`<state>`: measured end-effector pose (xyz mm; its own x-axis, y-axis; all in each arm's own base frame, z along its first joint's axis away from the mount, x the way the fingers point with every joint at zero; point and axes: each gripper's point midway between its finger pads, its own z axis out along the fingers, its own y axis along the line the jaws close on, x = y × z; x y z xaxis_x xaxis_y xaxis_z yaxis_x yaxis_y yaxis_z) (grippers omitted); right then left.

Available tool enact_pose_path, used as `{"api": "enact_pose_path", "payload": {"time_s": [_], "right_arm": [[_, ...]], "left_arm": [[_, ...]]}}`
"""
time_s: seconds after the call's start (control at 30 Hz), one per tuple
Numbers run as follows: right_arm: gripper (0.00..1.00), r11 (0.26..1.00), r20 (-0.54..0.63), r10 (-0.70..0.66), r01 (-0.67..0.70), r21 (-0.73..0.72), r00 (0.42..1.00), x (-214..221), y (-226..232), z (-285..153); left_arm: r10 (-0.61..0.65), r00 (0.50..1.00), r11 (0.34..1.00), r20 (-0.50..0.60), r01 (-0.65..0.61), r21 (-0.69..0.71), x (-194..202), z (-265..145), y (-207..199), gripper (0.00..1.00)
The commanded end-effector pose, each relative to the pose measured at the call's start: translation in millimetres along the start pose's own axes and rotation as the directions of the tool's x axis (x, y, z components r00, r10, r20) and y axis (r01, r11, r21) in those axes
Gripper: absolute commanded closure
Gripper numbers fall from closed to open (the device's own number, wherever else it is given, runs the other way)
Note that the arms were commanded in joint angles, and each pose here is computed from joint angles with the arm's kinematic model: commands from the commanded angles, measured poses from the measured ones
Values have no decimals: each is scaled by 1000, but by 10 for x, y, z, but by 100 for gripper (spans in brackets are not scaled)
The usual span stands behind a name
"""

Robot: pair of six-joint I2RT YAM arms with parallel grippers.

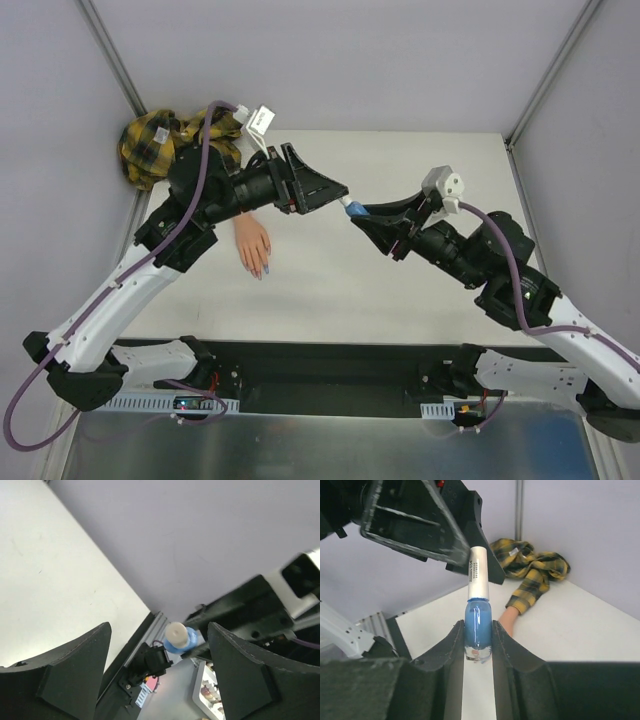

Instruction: Paint the nails

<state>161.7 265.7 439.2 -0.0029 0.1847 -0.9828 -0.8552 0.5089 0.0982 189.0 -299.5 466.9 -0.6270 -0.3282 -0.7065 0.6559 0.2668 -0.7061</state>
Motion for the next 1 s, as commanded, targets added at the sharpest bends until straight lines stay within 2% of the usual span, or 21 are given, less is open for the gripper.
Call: {"api": "enact_pose_path", "payload": {"time_s": [0.0,0.03,0.07,0.17,0.2,0.27,0.3,0.37,0.43,0.47,0.5,0.57,0.77,0.8,0.97], "right_arm": [[100,988,40,-130,125,93,991,-219,-147,-1],[100,988,40,-135,131,88,990,-206,-124,5],[100,986,36,-141,138,92,989,-187,-128,20],[100,981,30,-166,162,110,986,-164,-143,40],[100,980,28,-169,165,112,985,-159,-143,44],[100,980,23,-168,165,110,985,-136,-138,47],[100,981,24,-164,160,108,986,-128,-135,42],[100,985,28,-140,136,103,990,-118,-119,19],[100,990,68,-113,107,93,991,-177,-86,-7],[100,994,80,-79,72,87,994,-190,-67,-21],[100,995,101,-61,53,79,993,-216,-48,-49],[100,998,143,4,-13,60,990,-282,-2,-81],[100,982,205,186,-186,-22,961,-408,106,-198],[100,964,199,266,-259,-61,943,-420,166,-213],[100,907,205,416,-390,-156,886,-489,252,-323]], "left_arm": [[-24,999,996,32,26,-80,-117,48,112,26],[-25,999,997,25,27,-75,-114,97,124,27],[-27,999,997,20,29,-66,-112,118,111,38],[-35,999,999,-13,35,-7,-59,210,65,58],[-34,999,999,-13,34,10,-60,223,49,72],[-28,999,998,-28,30,61,-16,250,-1,81],[-26,999,996,-36,28,80,2,258,-19,90],[-23,998,991,-60,31,133,80,257,-53,99],[-13,1000,978,-23,18,207,18,234,-170,100],[-23,999,973,-41,32,227,102,228,-121,100],[3,1000,954,6,-4,300,20,197,-251,100],[-39,999,938,-18,43,344,102,181,-240,100],[-4,1000,840,-20,14,543,157,60,-496,100],[11,999,827,-42,15,562,212,41,-509,100],[87,995,753,-47,-34,657,325,-163,-665,100]]}}
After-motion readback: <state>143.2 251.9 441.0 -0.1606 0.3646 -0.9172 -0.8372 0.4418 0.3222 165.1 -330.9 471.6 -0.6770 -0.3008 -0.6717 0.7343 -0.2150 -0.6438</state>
